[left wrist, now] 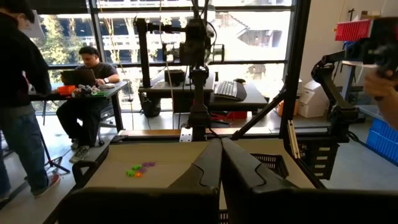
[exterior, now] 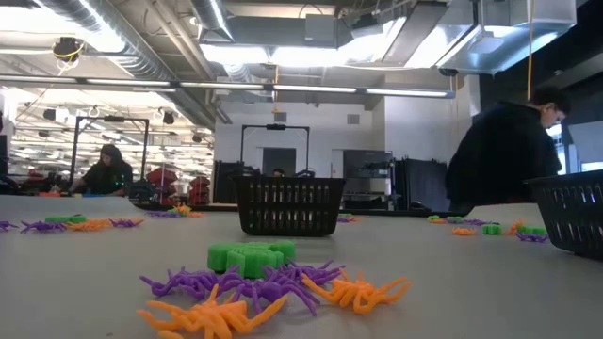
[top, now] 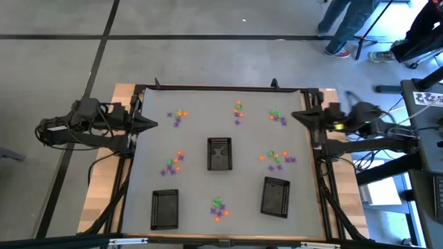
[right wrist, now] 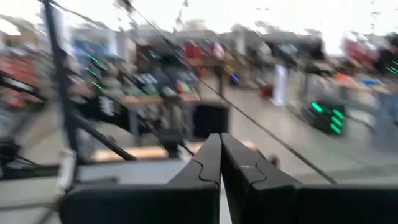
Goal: Sort Halloween decoration
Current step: Put the green skeleton toy into the bottom right black bin
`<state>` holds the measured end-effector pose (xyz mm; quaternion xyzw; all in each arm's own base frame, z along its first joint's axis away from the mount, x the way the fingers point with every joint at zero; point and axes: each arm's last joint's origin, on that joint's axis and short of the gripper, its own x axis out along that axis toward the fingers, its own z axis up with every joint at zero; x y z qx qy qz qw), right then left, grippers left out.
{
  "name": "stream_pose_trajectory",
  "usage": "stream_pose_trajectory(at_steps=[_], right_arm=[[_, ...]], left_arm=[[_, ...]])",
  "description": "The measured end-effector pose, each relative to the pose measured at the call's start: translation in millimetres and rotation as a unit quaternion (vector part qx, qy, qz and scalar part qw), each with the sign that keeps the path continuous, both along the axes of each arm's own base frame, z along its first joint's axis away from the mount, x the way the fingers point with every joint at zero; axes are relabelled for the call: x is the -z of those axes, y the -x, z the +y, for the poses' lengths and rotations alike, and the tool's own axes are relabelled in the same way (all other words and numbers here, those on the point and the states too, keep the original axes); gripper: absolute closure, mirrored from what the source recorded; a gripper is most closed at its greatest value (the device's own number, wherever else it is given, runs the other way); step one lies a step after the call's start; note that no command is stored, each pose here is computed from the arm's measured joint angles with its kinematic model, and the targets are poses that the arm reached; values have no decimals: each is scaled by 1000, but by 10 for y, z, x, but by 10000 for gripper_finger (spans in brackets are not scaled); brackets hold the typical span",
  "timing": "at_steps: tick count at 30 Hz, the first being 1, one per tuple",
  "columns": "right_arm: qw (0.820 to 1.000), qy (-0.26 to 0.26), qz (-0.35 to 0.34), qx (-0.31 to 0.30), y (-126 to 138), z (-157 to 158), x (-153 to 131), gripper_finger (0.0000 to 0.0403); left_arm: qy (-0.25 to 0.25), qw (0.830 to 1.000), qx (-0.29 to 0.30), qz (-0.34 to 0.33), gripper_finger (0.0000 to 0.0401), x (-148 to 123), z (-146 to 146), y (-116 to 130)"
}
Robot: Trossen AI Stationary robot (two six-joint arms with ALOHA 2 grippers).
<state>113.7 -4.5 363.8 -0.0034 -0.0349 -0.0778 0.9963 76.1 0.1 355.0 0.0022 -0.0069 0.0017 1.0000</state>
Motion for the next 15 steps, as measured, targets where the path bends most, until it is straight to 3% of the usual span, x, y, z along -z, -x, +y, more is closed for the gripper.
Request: stream_pose_trajectory(at_steps=[5, 11, 15], right_arm=[[988, 14, 135, 75, -236, -43, 141, 393], [939, 53, 289, 181, -389, -103, 311, 393], [907, 60, 363, 207, -442, -117, 472, 393]], left_arm=[[0, 1000, 0, 0, 401, 0, 0, 0], [0, 1000, 0, 0, 401, 1, 0, 0], [0, 1000, -5, 0, 401, 1, 3, 0]])
